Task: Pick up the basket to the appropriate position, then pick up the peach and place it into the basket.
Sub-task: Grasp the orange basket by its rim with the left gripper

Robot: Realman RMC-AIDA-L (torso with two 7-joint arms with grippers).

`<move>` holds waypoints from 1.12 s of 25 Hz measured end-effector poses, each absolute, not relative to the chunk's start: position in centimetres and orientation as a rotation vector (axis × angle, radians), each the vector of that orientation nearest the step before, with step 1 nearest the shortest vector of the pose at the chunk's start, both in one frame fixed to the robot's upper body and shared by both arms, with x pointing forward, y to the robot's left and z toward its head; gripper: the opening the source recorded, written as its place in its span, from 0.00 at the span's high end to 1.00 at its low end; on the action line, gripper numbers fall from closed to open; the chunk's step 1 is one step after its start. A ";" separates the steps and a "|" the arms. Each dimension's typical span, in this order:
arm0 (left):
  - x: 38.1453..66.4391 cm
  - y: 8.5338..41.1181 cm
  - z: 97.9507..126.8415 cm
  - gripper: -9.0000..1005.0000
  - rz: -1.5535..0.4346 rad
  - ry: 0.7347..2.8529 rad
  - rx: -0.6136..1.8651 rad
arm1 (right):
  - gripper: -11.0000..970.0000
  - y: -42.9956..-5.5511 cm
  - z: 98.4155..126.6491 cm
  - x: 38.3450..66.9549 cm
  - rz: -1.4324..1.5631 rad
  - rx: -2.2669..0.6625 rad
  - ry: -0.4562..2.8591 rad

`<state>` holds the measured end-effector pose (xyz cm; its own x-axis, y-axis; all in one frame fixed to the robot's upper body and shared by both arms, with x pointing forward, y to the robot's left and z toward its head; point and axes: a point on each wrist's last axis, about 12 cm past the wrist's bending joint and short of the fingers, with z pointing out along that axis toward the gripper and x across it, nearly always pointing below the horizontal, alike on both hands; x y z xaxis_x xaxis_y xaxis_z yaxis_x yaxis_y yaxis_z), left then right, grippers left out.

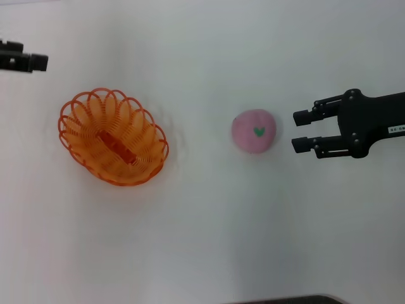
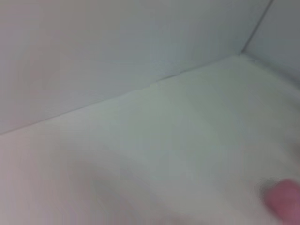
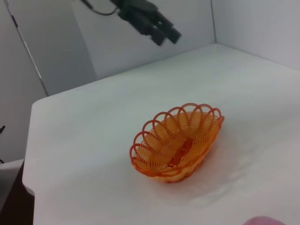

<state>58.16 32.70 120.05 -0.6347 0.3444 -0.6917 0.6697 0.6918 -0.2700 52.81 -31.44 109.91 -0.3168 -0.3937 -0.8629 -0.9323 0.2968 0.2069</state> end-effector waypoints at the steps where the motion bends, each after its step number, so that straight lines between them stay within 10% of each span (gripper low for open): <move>1: 59.0 32.3 120.4 0.31 -0.623 2.329 0.782 | 0.41 -31.4 109.9 52.8 0.964 -1.189 1.854; 10: 64.0 29.3 119.3 0.32 -0.252 2.602 0.894 | 0.41 -31.1 110.1 53.0 0.964 -1.209 1.847; 28: 64.0 27.7 115.0 0.33 -0.268 2.675 0.935 | 0.41 -30.4 109.9 53.1 0.977 -1.207 1.838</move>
